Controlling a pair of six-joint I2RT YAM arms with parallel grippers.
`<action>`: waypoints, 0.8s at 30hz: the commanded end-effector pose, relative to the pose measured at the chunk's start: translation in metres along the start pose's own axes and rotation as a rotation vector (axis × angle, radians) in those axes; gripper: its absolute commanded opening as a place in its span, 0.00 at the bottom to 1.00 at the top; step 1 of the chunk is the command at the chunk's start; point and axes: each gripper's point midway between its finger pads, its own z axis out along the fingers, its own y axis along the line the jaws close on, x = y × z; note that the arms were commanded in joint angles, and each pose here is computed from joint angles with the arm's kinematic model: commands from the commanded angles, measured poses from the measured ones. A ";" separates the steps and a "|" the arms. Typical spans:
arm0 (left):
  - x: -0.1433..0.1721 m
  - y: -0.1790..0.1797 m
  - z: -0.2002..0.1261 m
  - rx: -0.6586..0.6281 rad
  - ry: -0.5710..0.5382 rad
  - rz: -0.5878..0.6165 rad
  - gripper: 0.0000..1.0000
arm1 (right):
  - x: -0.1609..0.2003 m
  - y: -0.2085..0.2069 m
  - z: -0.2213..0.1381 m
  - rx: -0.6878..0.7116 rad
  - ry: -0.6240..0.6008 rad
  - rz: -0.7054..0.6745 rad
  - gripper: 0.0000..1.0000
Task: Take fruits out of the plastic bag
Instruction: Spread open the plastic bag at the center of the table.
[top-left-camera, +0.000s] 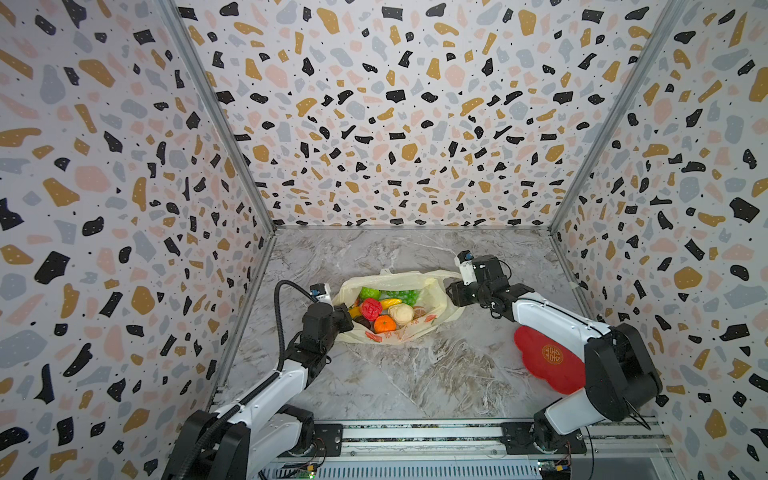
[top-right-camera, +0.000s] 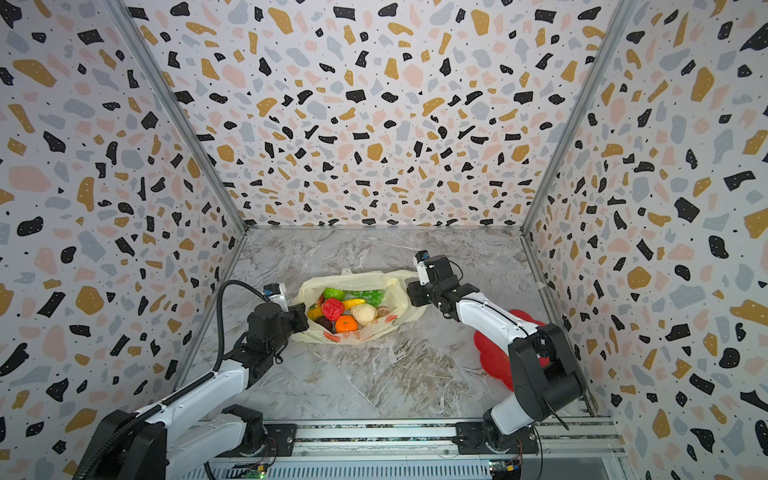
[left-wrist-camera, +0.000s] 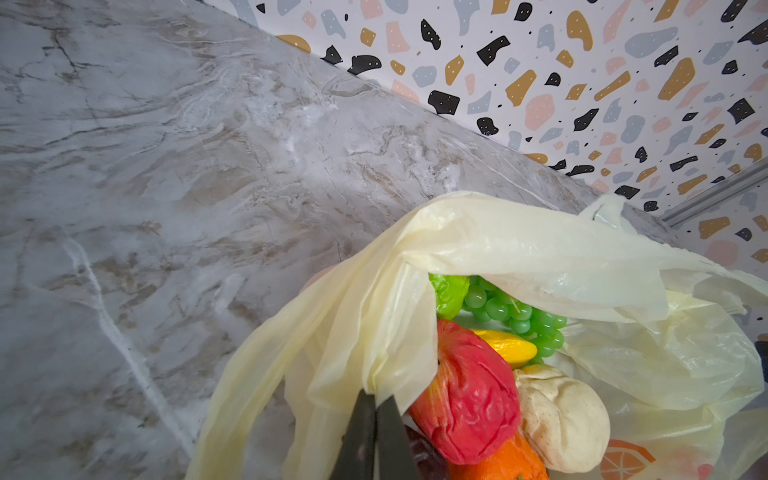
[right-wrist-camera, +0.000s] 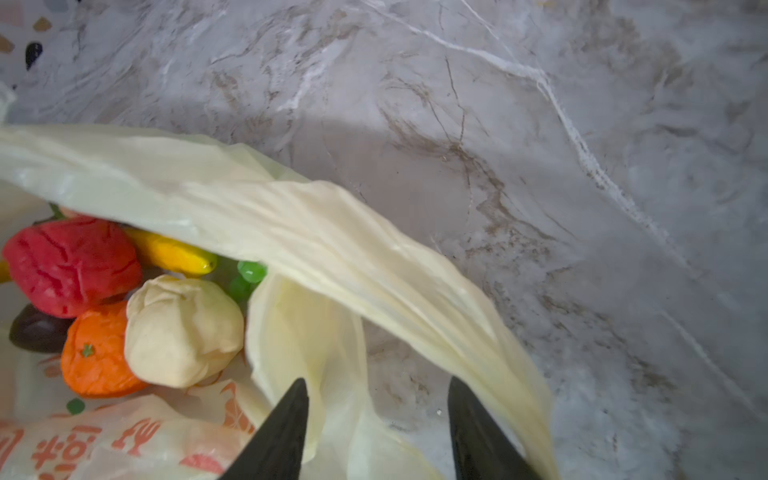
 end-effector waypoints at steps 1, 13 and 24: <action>-0.003 -0.007 -0.001 0.038 -0.026 0.011 0.00 | -0.024 0.012 -0.037 0.089 -0.061 -0.070 0.67; 0.033 0.017 -0.012 -0.047 0.097 0.026 0.00 | 0.021 0.118 -0.044 -0.025 0.012 -0.319 0.76; 0.035 0.008 -0.010 0.005 0.096 0.029 0.00 | 0.071 0.124 0.031 0.008 0.169 -0.389 0.72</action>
